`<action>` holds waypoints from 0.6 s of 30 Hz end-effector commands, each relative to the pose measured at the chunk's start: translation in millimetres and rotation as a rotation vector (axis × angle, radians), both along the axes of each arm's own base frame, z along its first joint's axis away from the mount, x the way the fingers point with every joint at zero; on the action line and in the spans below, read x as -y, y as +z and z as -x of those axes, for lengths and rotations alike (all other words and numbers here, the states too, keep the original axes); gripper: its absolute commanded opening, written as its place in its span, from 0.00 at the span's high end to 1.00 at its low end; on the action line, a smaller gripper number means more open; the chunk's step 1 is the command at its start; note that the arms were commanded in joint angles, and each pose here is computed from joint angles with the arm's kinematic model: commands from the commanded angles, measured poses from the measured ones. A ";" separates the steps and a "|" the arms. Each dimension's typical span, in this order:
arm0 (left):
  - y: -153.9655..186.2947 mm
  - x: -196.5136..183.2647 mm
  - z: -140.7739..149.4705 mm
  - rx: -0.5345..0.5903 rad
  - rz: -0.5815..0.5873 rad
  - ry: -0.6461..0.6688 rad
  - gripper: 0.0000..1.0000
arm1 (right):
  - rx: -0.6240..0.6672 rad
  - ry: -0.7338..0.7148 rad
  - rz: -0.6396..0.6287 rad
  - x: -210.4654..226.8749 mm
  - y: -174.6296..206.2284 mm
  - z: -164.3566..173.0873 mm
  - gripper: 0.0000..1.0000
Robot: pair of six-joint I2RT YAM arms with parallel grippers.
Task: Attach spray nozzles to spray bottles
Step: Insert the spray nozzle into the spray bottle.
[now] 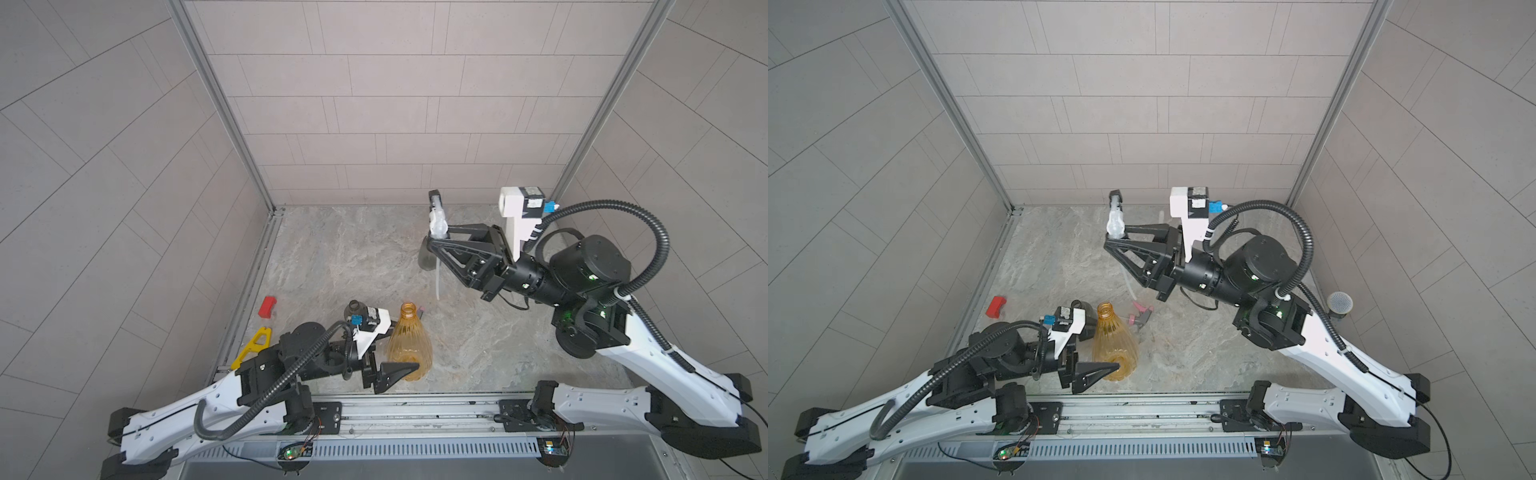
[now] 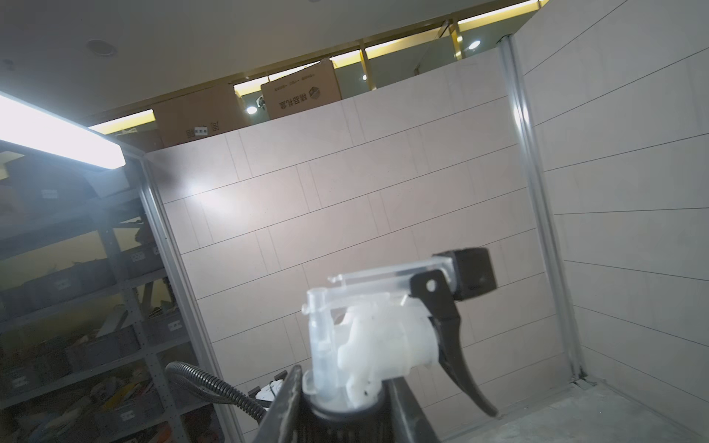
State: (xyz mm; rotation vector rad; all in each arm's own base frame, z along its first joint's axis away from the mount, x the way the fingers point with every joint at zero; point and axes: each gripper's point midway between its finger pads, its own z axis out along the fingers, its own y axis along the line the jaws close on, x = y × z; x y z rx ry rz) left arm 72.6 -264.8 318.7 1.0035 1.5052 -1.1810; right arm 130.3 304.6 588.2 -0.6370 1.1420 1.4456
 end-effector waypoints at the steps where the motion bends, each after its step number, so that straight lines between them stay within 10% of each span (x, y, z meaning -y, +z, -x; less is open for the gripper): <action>1: 11.3 -2.2 3.2 0.038 0.049 -0.016 1.00 | 0.052 0.112 -0.099 1.5 32.8 26.0 0.80; 18: 16.6 -4.1 11.0 0.052 0.068 -0.053 1.00 | 0.033 0.158 -0.080 -32.9 28.1 29.7 0.82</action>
